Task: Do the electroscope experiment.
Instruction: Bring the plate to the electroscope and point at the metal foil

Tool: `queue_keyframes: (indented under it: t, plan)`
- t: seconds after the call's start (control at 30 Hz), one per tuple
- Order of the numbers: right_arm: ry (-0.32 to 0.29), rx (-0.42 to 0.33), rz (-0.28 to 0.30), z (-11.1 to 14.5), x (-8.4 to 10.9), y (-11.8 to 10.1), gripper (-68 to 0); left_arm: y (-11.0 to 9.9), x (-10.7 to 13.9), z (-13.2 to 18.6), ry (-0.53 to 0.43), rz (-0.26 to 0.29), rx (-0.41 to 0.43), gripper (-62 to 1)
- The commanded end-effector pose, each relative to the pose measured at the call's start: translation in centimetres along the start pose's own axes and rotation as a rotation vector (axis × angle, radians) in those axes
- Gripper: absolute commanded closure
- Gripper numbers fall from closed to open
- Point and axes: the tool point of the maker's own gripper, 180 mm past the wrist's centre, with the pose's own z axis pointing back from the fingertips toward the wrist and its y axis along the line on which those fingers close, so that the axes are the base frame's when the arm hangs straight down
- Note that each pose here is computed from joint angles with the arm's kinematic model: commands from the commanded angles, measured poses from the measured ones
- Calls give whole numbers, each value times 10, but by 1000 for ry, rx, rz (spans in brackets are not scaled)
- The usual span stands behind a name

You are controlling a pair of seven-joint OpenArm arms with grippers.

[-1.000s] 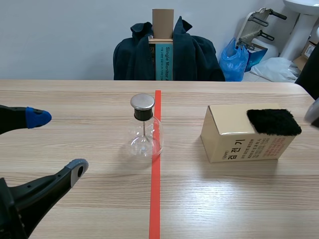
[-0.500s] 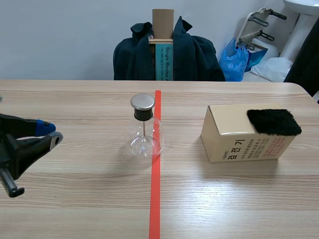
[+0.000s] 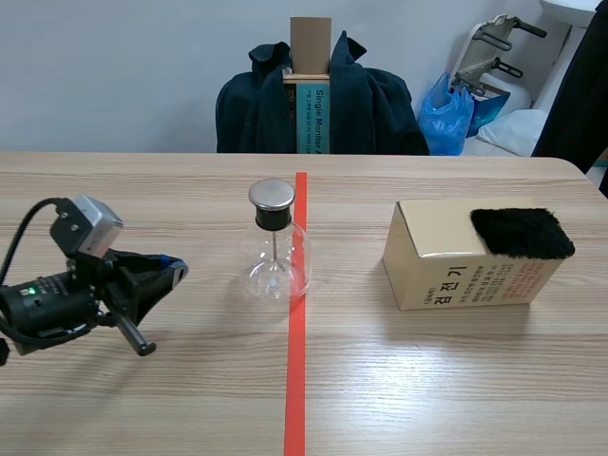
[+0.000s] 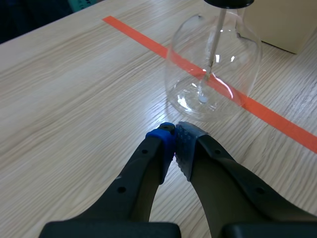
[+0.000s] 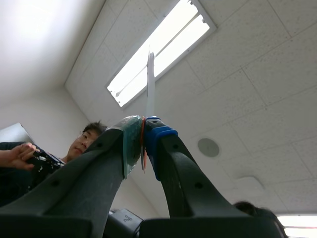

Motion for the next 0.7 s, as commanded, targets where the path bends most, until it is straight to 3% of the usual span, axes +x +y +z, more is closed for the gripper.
queue_keyframes:
  t: [0.0,0.2,0.37,0.57,0.67]
  plan:
    - [-15,-23,-7,-5,2,-6,-8,0,17,-9,-63,-9,-6,-27]
    - [-31,18,-93,-8,14,7,-8,-1,8,-28,-73,4,18,-28]
    - [-49,35,-187,-8,34,22,-8,-6,5,-34,-73,-9,6,-28]
    - [-76,89,-301,4,75,47,-8,-10,6,-37,-80,-9,-2,-28]
    - [-92,157,-360,14,99,67,-8,-12,7,-38,-84,-5,-4,-28]
